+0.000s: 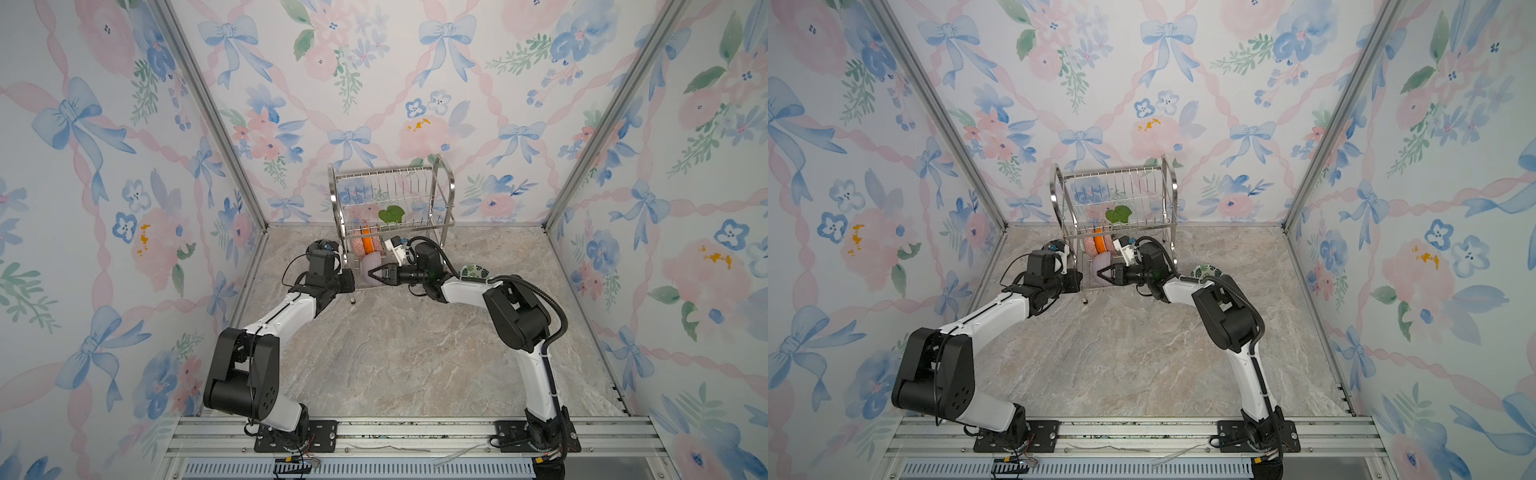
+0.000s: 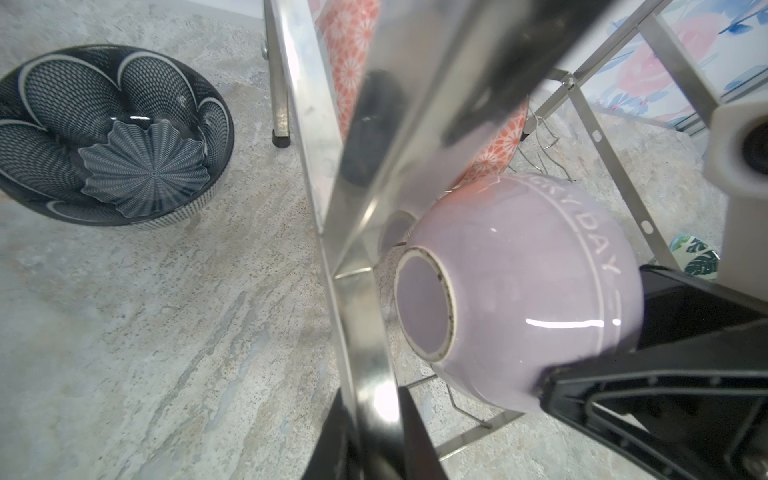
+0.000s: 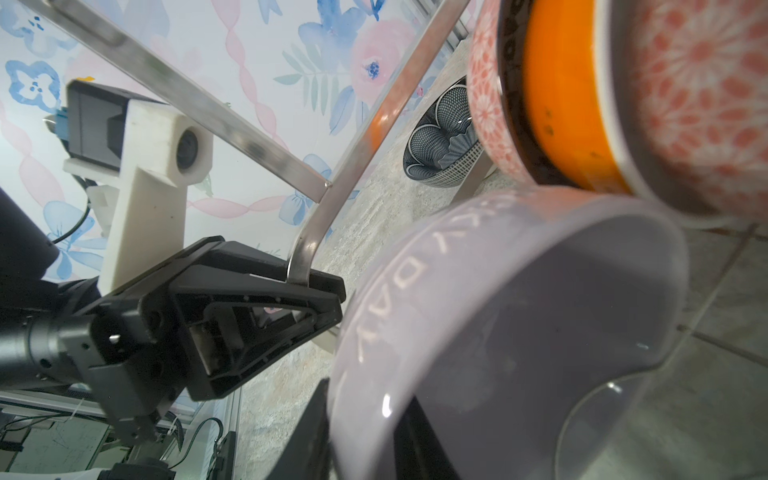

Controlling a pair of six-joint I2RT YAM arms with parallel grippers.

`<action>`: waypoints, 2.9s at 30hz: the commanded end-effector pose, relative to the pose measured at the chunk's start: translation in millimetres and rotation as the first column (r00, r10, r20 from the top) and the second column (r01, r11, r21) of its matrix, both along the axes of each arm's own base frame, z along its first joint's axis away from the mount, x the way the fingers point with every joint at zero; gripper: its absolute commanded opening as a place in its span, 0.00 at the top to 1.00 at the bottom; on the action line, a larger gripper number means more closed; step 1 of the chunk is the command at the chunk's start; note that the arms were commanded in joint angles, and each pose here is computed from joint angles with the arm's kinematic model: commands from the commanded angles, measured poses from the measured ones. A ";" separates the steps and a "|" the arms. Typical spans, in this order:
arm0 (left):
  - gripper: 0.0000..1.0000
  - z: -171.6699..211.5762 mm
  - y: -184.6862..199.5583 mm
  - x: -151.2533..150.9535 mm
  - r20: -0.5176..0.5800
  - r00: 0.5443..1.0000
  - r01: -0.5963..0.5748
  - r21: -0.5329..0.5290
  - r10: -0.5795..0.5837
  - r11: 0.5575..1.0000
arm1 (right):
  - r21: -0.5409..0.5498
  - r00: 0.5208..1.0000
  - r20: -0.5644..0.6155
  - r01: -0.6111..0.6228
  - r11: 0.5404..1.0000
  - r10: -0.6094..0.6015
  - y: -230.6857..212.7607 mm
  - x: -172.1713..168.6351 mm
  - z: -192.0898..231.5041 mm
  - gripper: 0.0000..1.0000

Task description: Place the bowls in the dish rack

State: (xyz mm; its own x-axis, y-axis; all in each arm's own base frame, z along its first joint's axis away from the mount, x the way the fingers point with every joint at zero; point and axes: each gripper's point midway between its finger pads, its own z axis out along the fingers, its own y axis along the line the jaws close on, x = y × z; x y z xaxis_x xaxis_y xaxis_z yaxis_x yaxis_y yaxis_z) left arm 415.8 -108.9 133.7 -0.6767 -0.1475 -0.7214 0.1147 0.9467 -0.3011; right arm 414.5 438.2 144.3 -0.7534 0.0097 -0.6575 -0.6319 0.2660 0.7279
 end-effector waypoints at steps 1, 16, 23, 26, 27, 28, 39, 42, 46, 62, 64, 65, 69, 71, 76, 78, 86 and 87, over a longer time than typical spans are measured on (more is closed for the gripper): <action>0.95 9.2 4.0 -1.2 -0.013 0.999 -0.038 -0.055 0.037 0.998 | 0.011 0.998 0.033 -0.047 0.999 0.046 14.2 -14.1 22.9 0.73; 0.94 10.0 3.6 -1.1 -0.012 0.999 -0.038 -0.056 0.037 0.998 | -0.105 0.993 0.097 -0.059 0.993 0.069 2.3 -21.0 20.6 0.72; 0.94 10.0 3.6 -1.2 -0.012 0.999 -0.037 -0.056 0.036 0.998 | -0.203 0.988 0.125 -0.061 0.977 0.087 -3.6 -22.3 16.5 0.72; 0.94 9.7 3.9 -1.1 -0.013 0.999 -0.038 -0.056 0.038 0.998 | -0.213 0.987 0.138 -0.057 0.975 0.088 -5.7 -24.0 18.5 0.72; 0.93 9.8 3.6 -1.1 -0.012 0.999 -0.038 -0.056 0.037 0.998 | -0.213 0.986 0.142 -0.058 0.975 0.090 -6.2 -24.6 19.9 0.72; 0.94 10.0 3.6 -1.0 -0.011 0.999 -0.037 -0.055 0.036 0.998 | -0.220 0.986 0.144 -0.055 0.974 0.088 -7.1 -24.0 19.0 0.72; 0.92 11.0 3.8 -1.1 -0.008 0.999 -0.037 -0.055 0.037 0.998 | -0.242 0.978 0.174 -0.074 0.968 0.118 -5.4 -37.4 28.5 0.72; 0.91 10.4 3.7 -1.2 -0.011 0.999 -0.037 -0.056 0.036 0.998 | -0.227 0.976 0.187 -0.064 0.972 0.108 -7.0 -40.1 36.4 0.71; 0.91 12.0 3.8 -1.3 -0.006 0.999 -0.037 -0.056 0.037 0.998 | -0.226 0.976 0.204 -0.028 0.974 0.076 -14.1 -39.7 41.3 0.69; 0.90 11.8 3.1 -1.5 -0.008 0.999 -0.034 -0.060 0.034 0.998 | -0.238 0.981 0.193 0.035 0.971 0.012 -24.5 -23.3 37.1 0.67; 0.90 11.8 2.8 -1.2 -0.008 0.999 -0.034 -0.060 0.033 0.998 | -0.238 0.981 0.193 0.041 0.971 0.006 -26.8 -21.6 38.0 0.67; 0.90 12.0 3.0 -0.8 -0.008 0.999 -0.034 -0.061 0.034 0.998 | -0.238 0.981 0.196 0.045 0.970 0.003 -27.9 -20.4 39.2 0.67; 0.90 11.8 2.7 -1.5 -0.008 0.999 -0.032 -0.060 0.032 0.998 | -0.249 0.978 0.206 0.063 0.966 -0.011 -33.3 -14.9 40.3 0.66; 0.89 11.9 2.9 -1.6 -0.008 0.999 -0.033 -0.059 0.033 0.998 | -0.253 0.977 0.212 0.068 0.965 -0.013 -36.1 -13.0 41.6 0.66; 0.89 11.4 2.6 -1.2 -0.009 0.999 -0.032 -0.060 0.032 0.998 | -0.256 0.974 0.224 0.079 0.963 -0.021 -42.7 -9.8 47.1 0.65; 0.89 11.5 2.6 -1.1 -0.009 0.999 -0.033 -0.061 0.032 0.998 | -0.265 0.974 0.225 0.077 0.961 -0.016 -44.1 -9.5 46.6 0.65; 0.88 11.3 2.8 -1.0 -0.009 0.999 -0.032 -0.061 0.031 0.998 | -0.259 0.973 0.233 0.069 0.963 -0.007 -42.3 -15.0 50.4 0.64; 0.88 12.1 2.2 -0.9 -0.007 1.000 -0.029 -0.060 0.029 0.998 | -0.260 0.972 0.234 0.068 0.963 -0.005 -42.1 -16.3 50.7 0.64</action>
State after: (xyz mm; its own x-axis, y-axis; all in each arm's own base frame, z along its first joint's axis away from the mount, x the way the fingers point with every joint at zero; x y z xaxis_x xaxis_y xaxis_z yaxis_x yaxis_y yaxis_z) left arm 414.0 -108.4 134.0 -0.6800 -0.1433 -0.7190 0.1156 0.9475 -0.2982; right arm 402.8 398.5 176.9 -0.5965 -0.1671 -0.7850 -0.7525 0.4565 0.4746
